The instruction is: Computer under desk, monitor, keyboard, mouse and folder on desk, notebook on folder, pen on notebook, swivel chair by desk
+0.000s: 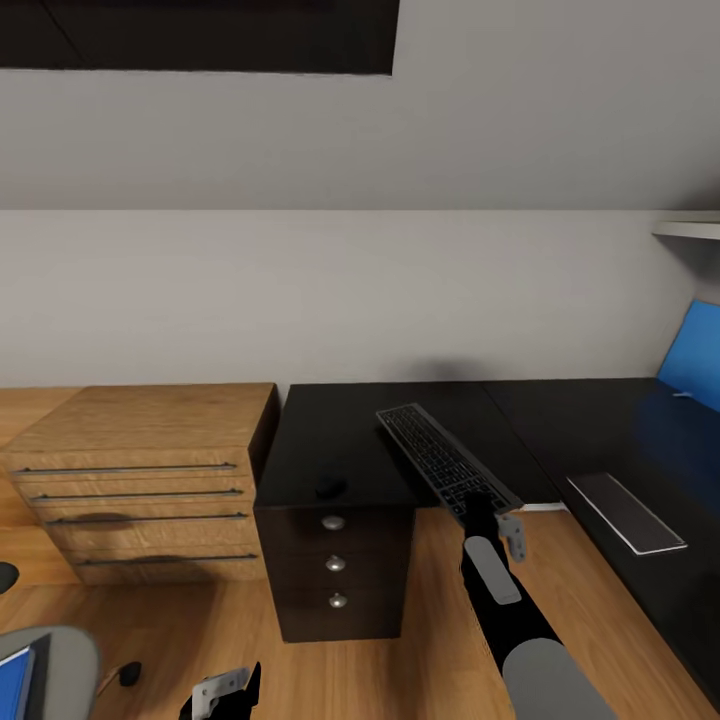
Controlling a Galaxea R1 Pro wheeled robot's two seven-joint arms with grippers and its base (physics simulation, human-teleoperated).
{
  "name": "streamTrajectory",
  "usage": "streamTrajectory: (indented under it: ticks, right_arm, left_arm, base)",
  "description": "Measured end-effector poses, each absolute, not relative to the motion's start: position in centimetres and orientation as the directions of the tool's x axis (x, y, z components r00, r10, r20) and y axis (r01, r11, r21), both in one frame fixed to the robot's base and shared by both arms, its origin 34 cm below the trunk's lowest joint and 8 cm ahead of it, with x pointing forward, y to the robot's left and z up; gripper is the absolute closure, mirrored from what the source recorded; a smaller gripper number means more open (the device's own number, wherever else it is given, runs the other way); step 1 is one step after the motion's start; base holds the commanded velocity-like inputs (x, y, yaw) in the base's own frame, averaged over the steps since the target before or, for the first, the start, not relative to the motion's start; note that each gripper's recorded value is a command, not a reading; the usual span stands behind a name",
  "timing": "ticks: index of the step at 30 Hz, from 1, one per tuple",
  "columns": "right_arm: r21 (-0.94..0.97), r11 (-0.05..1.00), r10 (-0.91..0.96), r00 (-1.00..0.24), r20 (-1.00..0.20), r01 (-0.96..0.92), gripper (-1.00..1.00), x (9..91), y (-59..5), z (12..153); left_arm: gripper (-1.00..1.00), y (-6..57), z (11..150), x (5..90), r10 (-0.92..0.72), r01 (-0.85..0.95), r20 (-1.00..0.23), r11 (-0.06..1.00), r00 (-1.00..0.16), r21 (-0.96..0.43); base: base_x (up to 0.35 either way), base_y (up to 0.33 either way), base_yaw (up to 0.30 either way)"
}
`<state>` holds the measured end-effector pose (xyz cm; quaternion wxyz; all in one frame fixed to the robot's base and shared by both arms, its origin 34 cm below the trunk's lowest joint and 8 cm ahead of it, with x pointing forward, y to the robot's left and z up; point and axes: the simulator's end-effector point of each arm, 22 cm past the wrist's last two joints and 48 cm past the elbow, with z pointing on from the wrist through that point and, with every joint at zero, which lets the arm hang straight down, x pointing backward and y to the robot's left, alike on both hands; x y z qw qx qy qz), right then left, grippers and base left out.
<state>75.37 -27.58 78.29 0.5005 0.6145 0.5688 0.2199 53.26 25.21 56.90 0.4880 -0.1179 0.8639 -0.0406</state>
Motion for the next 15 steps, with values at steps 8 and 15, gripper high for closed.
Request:
streamTrajectory:
  ticks: [8, 15]
  right_arm:
    - [0.871, 0.169, 0.913, 0.259, -0.314, 0.461, 1.00, 75.6, -28.4, 78.8]
    - [0.892, 0.198, 0.910, 0.263, -0.322, 0.406, 1.00, 76.2, -28.7, 79.9]
  left_arm:
    - [-1.00, 25.2, 56.9, 53.3, -0.243, -0.165, -0.833, 0.969, -0.496, -0.184]
    - [-1.00, 24.9, 56.9, 53.3, -0.245, -0.163, -0.833, 0.969, -0.497, -0.188]
  base:
    - [0.045, 0.000, 0.000]
    - [0.003, 0.000, 0.000]
